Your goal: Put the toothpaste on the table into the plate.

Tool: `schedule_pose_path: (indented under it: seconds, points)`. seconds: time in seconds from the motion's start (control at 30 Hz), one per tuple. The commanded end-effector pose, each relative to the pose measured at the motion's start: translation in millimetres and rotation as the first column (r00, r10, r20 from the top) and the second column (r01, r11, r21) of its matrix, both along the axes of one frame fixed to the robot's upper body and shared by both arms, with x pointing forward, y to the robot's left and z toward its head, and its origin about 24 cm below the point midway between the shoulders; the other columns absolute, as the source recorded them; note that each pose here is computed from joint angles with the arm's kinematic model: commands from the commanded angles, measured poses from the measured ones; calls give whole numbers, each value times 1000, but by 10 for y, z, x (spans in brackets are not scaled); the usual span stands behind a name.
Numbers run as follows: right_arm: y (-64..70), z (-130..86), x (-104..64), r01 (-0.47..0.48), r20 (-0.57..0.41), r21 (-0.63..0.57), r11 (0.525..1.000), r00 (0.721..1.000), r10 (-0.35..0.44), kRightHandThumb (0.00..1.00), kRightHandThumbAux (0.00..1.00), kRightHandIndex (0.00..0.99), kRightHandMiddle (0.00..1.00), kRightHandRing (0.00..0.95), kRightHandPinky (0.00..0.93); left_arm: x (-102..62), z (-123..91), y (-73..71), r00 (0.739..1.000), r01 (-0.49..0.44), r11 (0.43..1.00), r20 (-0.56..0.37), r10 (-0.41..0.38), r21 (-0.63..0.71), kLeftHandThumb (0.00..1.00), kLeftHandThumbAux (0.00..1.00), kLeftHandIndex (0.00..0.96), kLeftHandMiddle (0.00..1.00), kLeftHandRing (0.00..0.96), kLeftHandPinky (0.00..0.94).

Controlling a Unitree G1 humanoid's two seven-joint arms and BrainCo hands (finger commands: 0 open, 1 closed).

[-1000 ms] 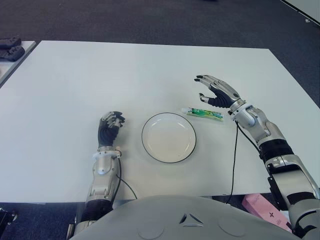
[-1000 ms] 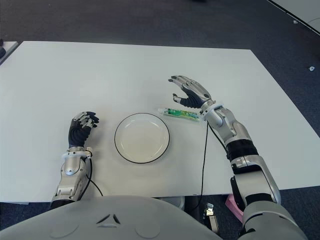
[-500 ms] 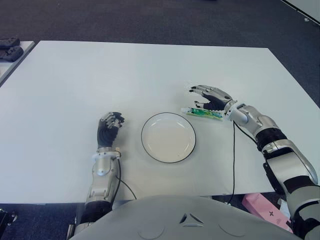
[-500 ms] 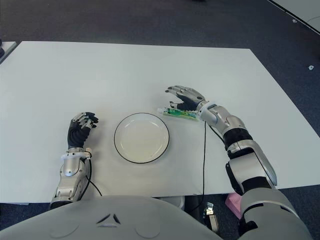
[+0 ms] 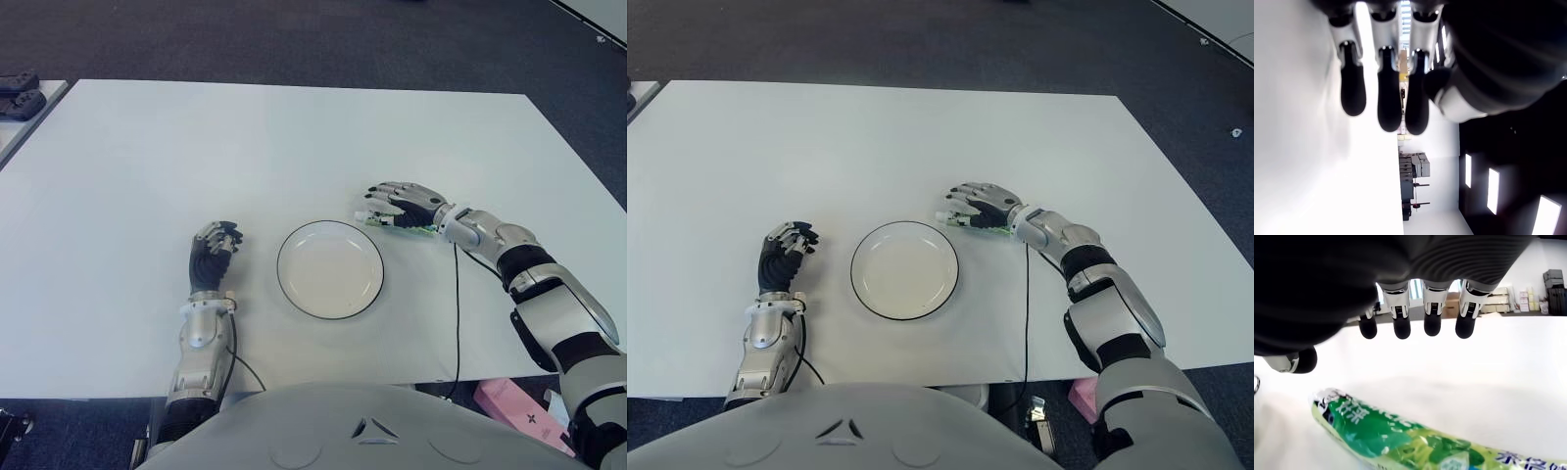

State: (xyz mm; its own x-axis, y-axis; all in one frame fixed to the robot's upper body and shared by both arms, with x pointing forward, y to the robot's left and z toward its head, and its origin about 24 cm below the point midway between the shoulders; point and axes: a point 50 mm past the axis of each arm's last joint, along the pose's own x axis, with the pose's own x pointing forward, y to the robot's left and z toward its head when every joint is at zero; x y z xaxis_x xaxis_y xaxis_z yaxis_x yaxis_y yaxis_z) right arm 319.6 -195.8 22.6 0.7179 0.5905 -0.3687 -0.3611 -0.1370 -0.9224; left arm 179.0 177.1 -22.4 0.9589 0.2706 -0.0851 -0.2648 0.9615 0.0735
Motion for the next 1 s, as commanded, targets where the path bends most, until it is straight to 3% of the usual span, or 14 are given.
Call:
schedule_pose_path:
  seconds: [0.03, 0.63, 1.0]
  points:
    - [23, -70, -35, -60, -41, -77, 995, 998, 57, 563, 120, 0, 0, 0, 0, -63, -73, -3, 999, -12, 1000, -53, 12, -2, 707, 717, 430, 519, 528, 527]
    - [-62, -338, -281, -157, -188, -211, 965, 975, 118, 582, 108, 0, 0, 0, 0, -100, -57, 0, 998, -19, 1000, -64, 20, 7, 708, 717, 430, 505, 512, 516]
    - [-109, -480, -447, -220, -227, -263, 939, 960, 162, 573, 91, 0, 0, 0, 0, -120, -59, 11, 998, -17, 1000, -67, 17, 14, 706, 717, 430, 516, 518, 516]
